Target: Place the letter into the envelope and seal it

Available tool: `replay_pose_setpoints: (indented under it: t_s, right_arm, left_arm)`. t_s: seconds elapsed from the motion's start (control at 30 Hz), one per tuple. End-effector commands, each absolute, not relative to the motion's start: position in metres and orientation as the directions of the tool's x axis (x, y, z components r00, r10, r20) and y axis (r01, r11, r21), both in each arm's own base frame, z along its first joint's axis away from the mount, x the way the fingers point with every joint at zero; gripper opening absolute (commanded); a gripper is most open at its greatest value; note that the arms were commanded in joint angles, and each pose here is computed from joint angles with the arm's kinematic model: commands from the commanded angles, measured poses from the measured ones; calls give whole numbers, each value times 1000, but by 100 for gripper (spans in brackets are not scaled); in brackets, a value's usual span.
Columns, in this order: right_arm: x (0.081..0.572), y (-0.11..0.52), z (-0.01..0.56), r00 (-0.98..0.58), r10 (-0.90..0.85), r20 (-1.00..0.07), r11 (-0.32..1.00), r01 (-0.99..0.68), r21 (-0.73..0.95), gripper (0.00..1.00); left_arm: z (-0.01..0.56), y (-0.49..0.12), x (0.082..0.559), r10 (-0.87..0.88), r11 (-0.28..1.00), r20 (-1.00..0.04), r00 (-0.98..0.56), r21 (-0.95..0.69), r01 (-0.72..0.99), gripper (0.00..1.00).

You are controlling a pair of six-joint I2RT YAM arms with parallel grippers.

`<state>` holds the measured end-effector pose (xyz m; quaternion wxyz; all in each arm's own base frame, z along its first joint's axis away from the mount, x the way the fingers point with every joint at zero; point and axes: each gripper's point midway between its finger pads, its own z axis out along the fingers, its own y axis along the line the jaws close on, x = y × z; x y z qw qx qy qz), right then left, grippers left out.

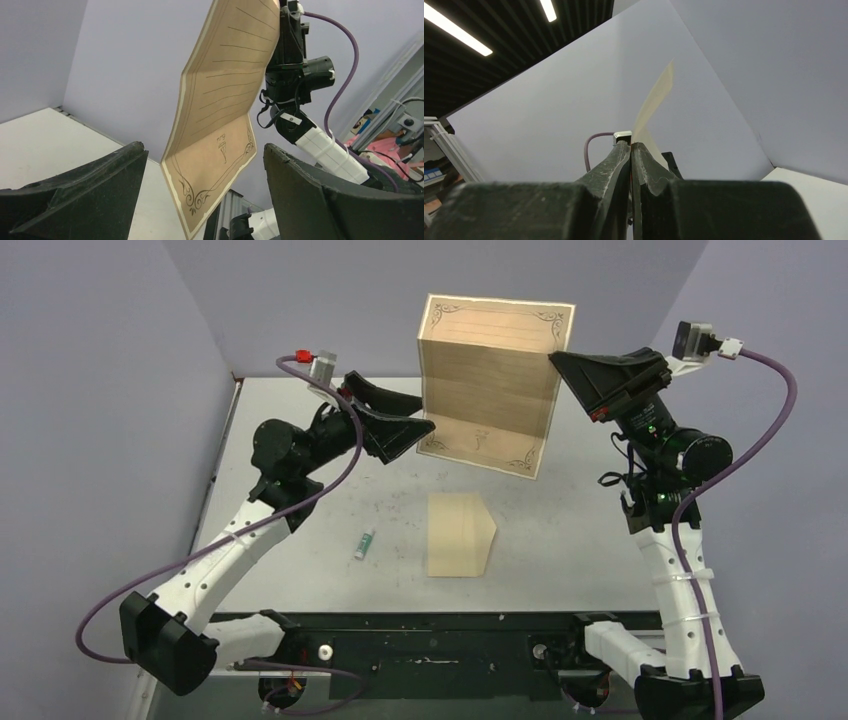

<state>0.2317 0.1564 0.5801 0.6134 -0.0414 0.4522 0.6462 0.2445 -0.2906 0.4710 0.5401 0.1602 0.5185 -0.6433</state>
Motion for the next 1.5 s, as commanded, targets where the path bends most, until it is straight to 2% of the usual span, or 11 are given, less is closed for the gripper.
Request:
replay_pose_setpoints:
  t_s: [0.0,0.13,0.33,0.53,0.6,0.87,0.9,1.03,1.1,1.27,1.47]
  right_arm:
    - [217,161,592,-234,747,-623,121,-873,472,5]
    - [218,162,588,-250,745,-619,105,-872,478,5]
    - [227,163,578,-258,744,-616,110,-862,494,5]
    - [232,167,563,-269,713,-647,126,-859,496,5]
    - [231,169,559,-267,701,-661,133,-862,488,5]
    - [227,174,550,-249,653,-715,156,-880,449,8]
    - [226,175,549,-234,642,-730,166,-887,430,17]
    - [221,180,540,-201,577,-792,195,-907,372,64]
    - [217,184,536,-192,532,-824,204,-916,345,73]
    - [197,189,528,-167,443,-881,191,-942,275,81]
    - [178,192,519,-156,374,-914,166,-959,231,82]
  left_arm:
    - [505,-295,220,-512,-17,-805,-301,-341,940,80]
    - [510,-301,209,-460,-115,-826,-326,-309,944,63]
    - [504,-295,223,-471,-78,-811,-348,-354,932,33]
    - [504,-288,228,-495,-71,-784,-375,-394,916,13]
    - [502,-288,230,-496,-66,-777,-388,-412,909,0]
    - [493,-287,238,-498,-8,-775,-388,-444,896,0]
    - [491,-287,240,-494,10,-782,-381,-444,896,0]
    - [486,-285,246,-472,80,-808,-352,-437,896,0]
    - [485,-283,249,-468,108,-815,-340,-435,894,0]
    - [484,-277,259,-485,153,-808,-334,-454,878,0]
    - [483,-271,273,-522,192,-779,-348,-504,842,0]
